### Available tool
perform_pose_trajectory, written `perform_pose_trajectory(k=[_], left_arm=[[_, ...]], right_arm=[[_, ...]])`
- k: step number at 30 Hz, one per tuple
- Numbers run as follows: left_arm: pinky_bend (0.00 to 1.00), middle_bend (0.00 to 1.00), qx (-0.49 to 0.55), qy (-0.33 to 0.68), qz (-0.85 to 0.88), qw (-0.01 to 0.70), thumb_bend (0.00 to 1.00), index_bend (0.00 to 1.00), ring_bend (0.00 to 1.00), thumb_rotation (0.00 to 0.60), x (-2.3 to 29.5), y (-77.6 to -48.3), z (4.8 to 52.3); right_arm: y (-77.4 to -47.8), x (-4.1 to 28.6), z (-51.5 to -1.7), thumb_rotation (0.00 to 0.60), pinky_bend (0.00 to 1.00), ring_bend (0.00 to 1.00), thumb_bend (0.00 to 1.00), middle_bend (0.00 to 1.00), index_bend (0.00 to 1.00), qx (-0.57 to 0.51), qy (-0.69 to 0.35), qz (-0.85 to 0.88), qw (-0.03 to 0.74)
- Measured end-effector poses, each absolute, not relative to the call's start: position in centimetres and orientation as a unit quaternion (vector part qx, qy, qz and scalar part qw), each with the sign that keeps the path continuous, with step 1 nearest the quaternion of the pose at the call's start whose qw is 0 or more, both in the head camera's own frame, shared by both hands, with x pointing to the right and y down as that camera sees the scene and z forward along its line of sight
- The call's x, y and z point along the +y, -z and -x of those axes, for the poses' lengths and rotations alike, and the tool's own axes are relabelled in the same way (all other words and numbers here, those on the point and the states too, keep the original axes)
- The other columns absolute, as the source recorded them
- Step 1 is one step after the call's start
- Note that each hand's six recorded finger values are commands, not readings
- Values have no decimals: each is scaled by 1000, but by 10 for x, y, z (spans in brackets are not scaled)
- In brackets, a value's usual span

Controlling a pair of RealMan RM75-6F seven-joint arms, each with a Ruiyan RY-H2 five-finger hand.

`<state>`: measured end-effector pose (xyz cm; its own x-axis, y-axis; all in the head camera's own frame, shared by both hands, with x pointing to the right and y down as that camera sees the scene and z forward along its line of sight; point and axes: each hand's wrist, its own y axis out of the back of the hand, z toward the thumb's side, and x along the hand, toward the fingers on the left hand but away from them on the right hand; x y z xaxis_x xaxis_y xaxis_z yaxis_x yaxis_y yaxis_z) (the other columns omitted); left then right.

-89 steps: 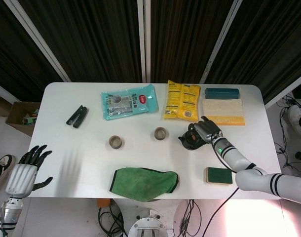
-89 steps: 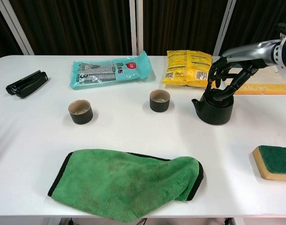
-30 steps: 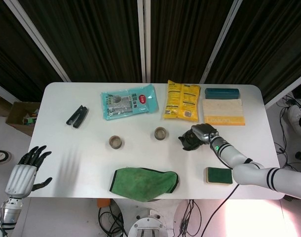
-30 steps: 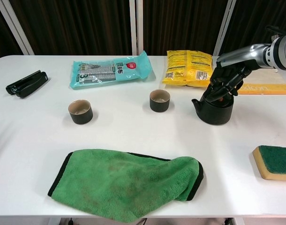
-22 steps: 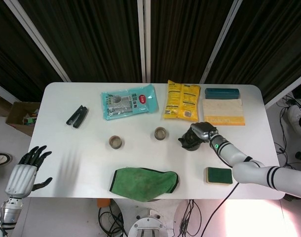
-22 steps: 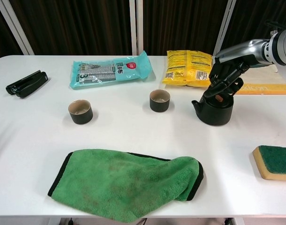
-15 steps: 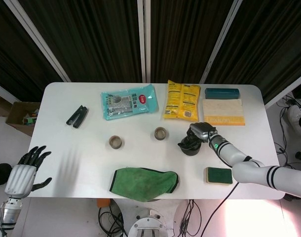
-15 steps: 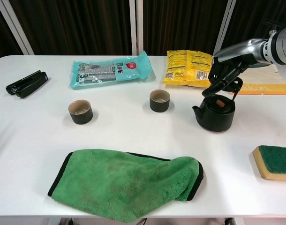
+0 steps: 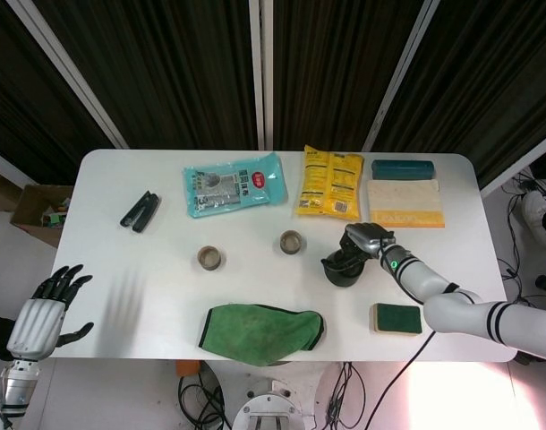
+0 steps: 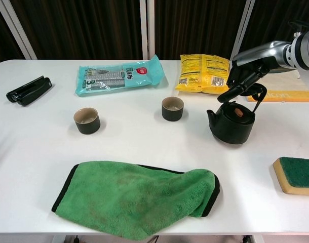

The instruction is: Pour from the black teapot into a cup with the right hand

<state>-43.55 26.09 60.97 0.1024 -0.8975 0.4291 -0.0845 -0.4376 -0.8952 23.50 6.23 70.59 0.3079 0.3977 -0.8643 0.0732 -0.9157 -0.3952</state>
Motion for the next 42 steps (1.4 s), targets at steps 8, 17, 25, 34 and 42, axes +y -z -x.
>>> perform_pose_trajectory(k=[8,17,25,34,42], left_arm=[[226,86,381,551,644,368,130,207,73,600,262,-610,436],[226,86,380,552,645,367,130,208,74,600,261,-611,436],[226,86,379,553,645,366,129,207,74,600,262,-612,436],[225,86,379,554,645,365,130,208,74,600,261,-612,437],[226,86,379,555,647,362,130,209,74,600,261,-613,438]], right_arm=[[-703,60,-236,335,635,808,135,892,908,-158,-563,798,143],[-701,60,-237,334,607,824,135,908,932,-159,-560,802,137],[-699,57,-239,333,568,816,132,908,930,-159,-561,796,165],[-698,54,-239,332,396,815,95,908,925,-147,-568,788,188],[-698,55,-239,331,374,818,90,910,932,-139,-578,779,200]])
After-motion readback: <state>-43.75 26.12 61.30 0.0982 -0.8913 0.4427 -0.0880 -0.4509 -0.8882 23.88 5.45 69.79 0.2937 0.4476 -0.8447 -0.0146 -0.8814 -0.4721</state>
